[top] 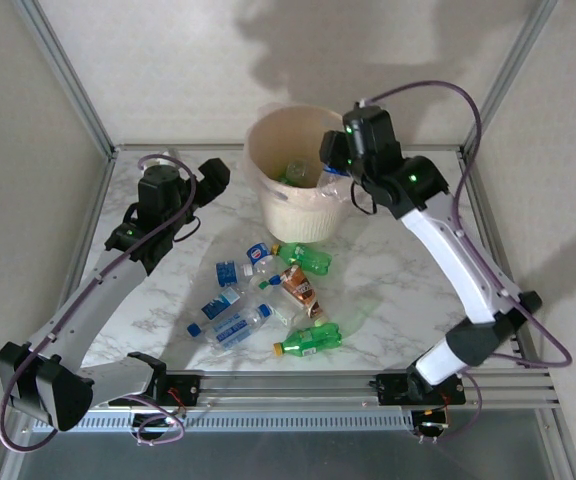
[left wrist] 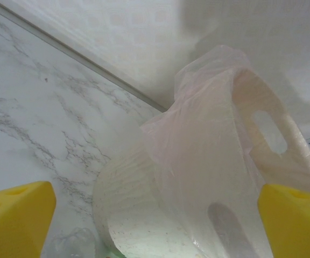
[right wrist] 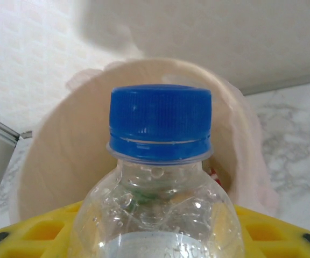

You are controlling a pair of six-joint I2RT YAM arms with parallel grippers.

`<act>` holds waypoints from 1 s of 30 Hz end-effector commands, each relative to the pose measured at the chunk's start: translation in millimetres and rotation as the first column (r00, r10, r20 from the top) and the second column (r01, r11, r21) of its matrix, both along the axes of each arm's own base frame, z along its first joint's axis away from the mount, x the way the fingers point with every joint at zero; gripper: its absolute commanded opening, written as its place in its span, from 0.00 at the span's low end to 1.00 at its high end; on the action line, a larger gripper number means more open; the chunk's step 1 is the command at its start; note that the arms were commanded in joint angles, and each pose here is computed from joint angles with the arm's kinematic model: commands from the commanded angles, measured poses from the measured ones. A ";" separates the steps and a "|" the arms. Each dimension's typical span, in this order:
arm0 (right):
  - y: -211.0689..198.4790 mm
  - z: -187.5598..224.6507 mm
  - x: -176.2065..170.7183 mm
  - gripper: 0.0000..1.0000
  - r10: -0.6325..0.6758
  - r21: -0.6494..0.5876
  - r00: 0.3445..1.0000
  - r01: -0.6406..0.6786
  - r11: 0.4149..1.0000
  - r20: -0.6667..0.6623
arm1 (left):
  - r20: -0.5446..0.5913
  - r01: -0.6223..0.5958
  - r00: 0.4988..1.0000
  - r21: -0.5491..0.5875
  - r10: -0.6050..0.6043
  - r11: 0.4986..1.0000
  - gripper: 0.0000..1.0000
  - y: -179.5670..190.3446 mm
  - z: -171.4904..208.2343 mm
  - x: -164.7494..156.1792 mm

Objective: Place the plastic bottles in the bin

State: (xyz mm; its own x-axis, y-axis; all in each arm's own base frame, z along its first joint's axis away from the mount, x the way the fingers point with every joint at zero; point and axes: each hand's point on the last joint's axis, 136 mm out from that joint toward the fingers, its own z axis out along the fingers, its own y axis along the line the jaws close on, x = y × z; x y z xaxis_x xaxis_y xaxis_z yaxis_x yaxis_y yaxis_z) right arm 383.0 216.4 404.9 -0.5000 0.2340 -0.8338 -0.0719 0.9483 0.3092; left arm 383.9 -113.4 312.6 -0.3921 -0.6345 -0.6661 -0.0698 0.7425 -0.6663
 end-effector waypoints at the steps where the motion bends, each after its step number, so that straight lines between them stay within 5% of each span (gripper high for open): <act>1: 17.3 14.7 23.5 0.43 0.038 -0.027 0.998 -0.036 0.999 0.055 | 0.010 -0.038 0.999 0.018 0.038 0.999 0.97 14.0 4.2 -5.3; 12: 20.5 -25.6 80.8 0.44 -0.001 -0.065 0.999 -0.001 0.998 -0.032 | -0.005 -0.048 0.999 0.016 0.048 0.999 0.97 20.9 -2.1 -13.4; 15: 19.2 -36.7 84.5 0.56 -0.005 -0.075 0.998 0.001 0.997 -0.059 | -0.025 -0.057 0.998 0.028 0.058 0.998 0.97 26.0 -8.6 -20.8; 20: 21.6 -25.8 80.7 0.77 0.016 -0.045 0.999 -0.018 0.999 -0.041 | -0.061 -0.065 0.996 0.035 0.067 0.997 0.97 32.6 -23.8 -36.0; 30: 32.4 9.2 27.8 0.80 0.141 -0.026 0.990 -0.140 0.990 0.027 | -0.132 -0.095 0.986 0.033 0.098 0.995 0.97 44.9 -47.2 -67.0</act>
